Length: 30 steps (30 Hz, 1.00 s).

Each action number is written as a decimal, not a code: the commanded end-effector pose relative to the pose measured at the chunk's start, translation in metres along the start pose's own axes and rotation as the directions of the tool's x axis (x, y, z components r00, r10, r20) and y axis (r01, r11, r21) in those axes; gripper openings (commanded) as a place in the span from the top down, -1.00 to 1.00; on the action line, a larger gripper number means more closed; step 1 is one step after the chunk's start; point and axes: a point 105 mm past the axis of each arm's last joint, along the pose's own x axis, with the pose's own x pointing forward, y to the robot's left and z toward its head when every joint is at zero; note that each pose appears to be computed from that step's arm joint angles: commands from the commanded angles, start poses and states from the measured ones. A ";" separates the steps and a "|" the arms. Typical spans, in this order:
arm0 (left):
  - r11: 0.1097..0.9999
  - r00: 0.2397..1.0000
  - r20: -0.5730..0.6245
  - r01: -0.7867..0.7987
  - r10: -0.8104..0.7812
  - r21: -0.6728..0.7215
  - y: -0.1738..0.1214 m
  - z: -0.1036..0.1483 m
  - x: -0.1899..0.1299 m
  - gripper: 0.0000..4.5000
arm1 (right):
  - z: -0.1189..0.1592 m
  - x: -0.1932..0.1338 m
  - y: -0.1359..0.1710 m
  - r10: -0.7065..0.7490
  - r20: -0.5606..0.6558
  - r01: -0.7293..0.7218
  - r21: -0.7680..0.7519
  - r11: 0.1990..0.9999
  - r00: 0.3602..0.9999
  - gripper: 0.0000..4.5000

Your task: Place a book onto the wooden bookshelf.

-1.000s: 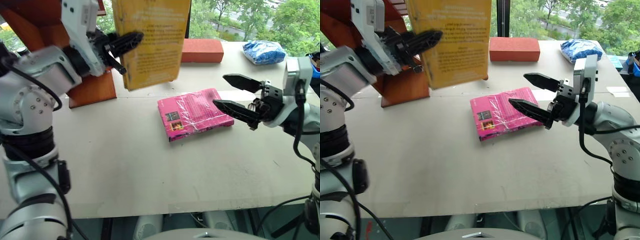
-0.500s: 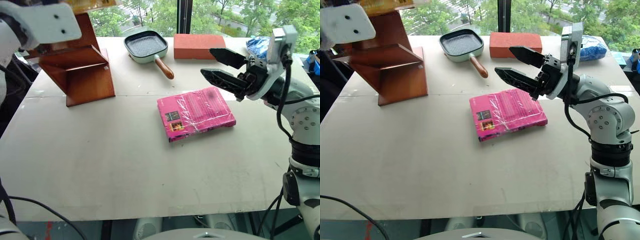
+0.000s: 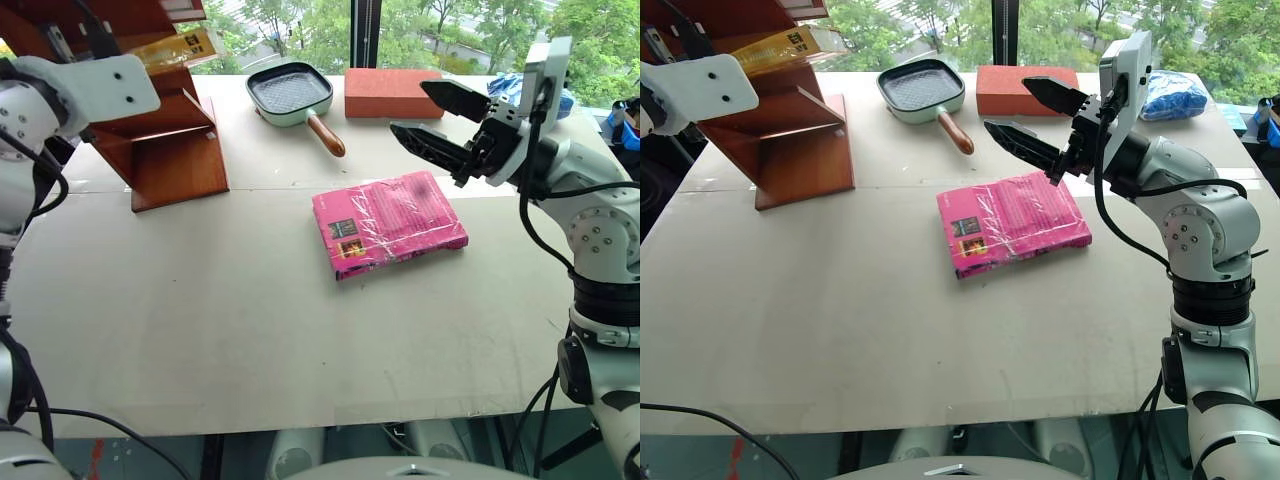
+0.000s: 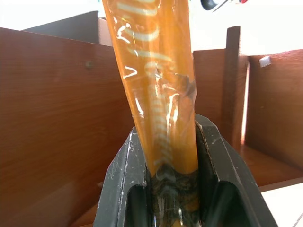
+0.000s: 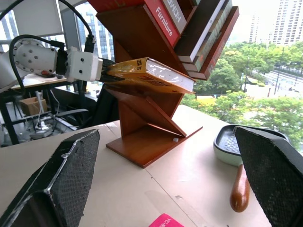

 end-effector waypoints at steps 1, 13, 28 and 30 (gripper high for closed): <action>0.999 0.998 -0.048 -0.025 0.026 0.039 0.018 -0.007 -0.007 0.74 | 0.016 0.001 0.006 0.008 0.045 -0.005 -0.071 0.997 0.999 -1.00; 0.998 0.989 -0.145 0.013 -0.004 0.055 0.020 -0.013 -0.002 -0.92 | 0.015 -0.002 0.006 -0.014 0.057 0.019 -0.087 0.996 0.998 -1.00; 0.525 0.803 0.596 0.517 -0.021 -0.677 -0.007 0.122 -0.078 -0.92 | -0.065 -0.084 -0.002 -0.207 -0.205 0.185 -0.122 0.975 0.957 -1.00; 0.404 0.798 0.599 0.571 -0.069 -0.714 -0.065 0.139 -0.070 -0.92 | -0.096 -0.111 0.001 -0.238 -0.279 0.211 -0.126 0.969 0.930 -1.00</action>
